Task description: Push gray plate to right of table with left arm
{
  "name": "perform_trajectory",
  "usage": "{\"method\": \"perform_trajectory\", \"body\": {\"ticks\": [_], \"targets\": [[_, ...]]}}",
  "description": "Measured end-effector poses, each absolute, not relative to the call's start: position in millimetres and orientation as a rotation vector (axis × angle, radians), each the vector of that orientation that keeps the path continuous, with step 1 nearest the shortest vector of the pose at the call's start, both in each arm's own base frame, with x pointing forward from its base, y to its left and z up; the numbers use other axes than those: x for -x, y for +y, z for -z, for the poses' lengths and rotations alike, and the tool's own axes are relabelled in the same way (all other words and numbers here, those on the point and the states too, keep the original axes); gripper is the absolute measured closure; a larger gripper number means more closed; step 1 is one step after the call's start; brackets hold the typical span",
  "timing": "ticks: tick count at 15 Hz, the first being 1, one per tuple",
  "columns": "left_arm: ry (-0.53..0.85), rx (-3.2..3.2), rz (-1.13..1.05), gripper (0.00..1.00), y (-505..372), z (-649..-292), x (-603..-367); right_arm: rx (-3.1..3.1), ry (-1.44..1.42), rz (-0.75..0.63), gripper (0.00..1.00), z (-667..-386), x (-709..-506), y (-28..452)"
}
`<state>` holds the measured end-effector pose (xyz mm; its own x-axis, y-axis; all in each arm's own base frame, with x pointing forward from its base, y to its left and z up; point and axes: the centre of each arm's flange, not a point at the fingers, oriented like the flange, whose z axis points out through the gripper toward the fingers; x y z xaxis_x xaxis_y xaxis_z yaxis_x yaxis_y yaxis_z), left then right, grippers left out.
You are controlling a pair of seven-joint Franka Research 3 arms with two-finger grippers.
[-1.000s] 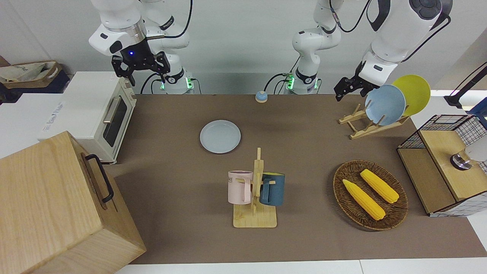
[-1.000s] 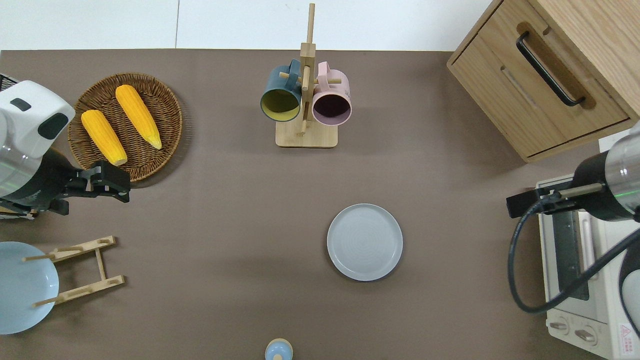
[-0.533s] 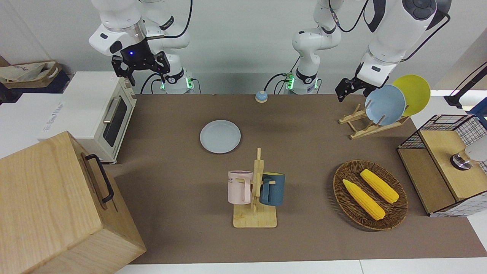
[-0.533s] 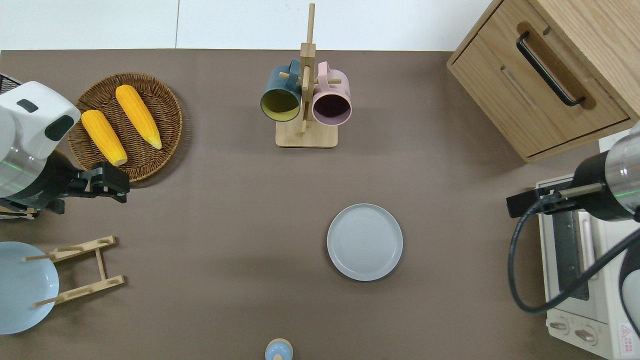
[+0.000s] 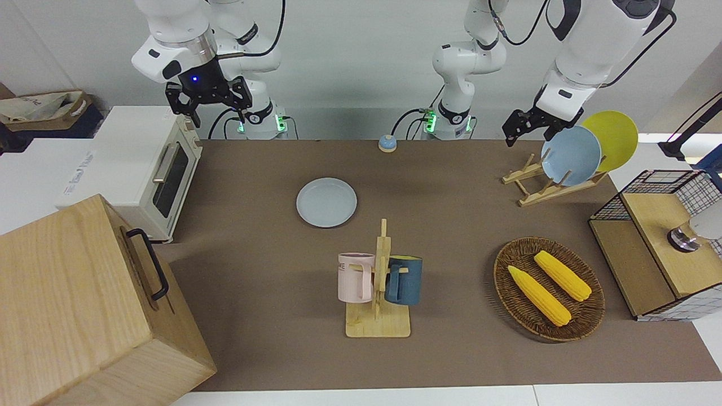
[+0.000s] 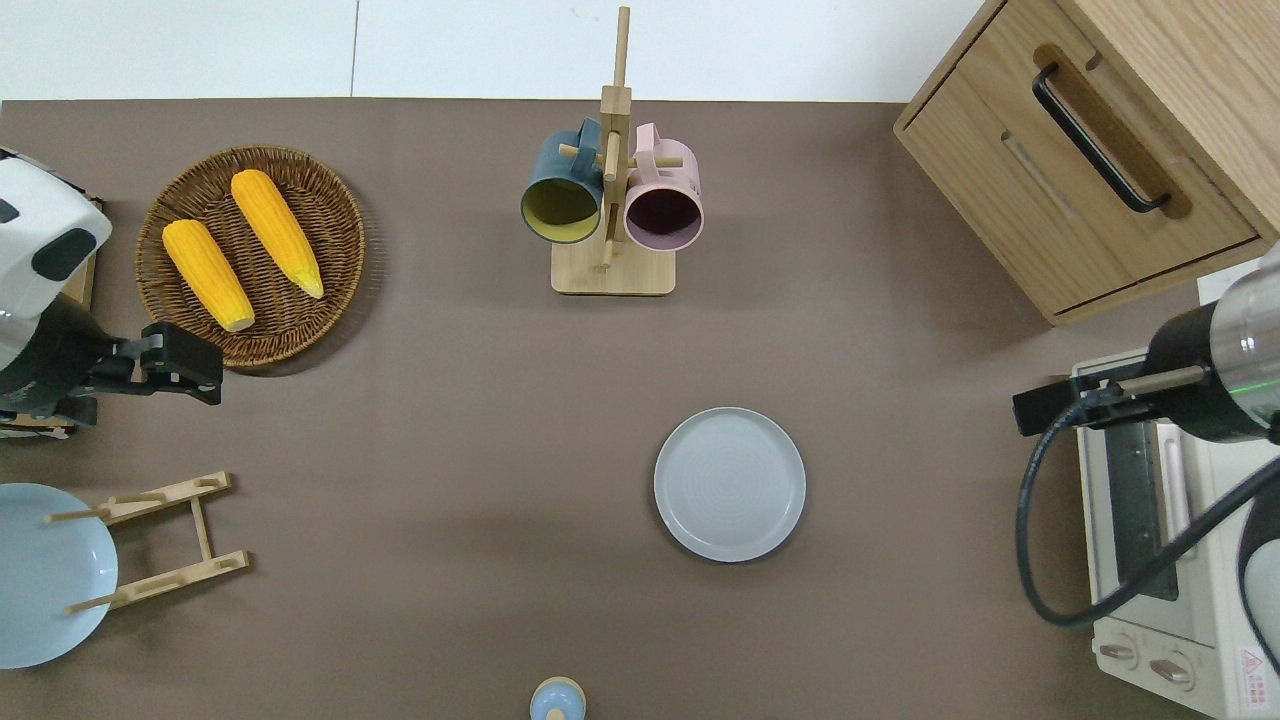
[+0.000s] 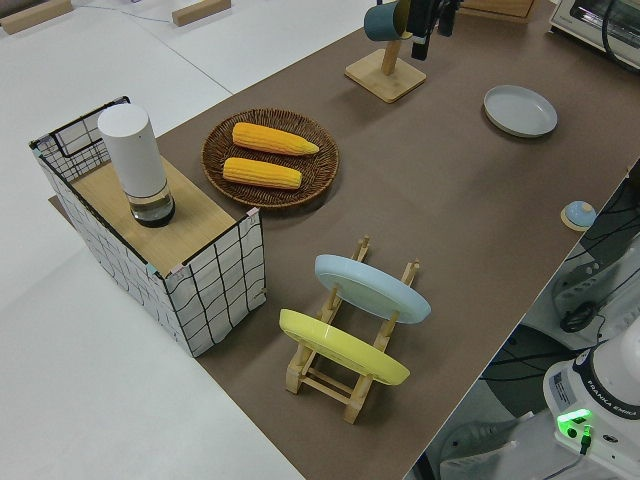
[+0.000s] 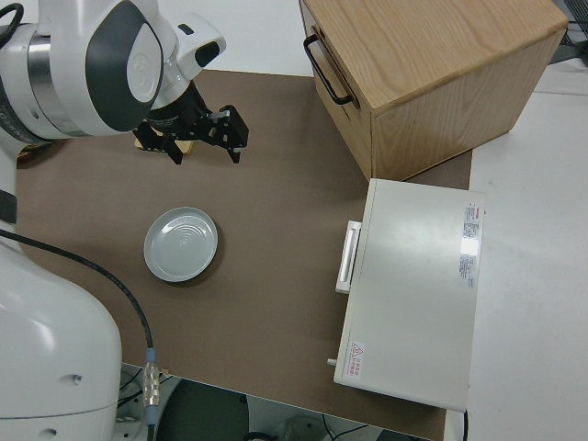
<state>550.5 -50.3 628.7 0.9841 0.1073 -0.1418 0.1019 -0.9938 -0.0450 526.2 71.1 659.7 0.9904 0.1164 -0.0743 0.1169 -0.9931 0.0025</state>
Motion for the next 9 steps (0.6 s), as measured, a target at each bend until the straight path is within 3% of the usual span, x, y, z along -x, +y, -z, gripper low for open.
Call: {"method": "perform_trajectory", "body": {"ticks": [5,9], "targets": [[-0.174,3.091,-0.198,0.0,-47.7,-641.1,-539.3,-3.127,0.183,0.116,0.01,-659.7,-526.2,71.1],[-0.167,3.089,-0.215,0.0,-50.3,-622.1,-539.1,-3.127,0.183,0.116,0.01,-659.7,-526.2,71.1]]}}
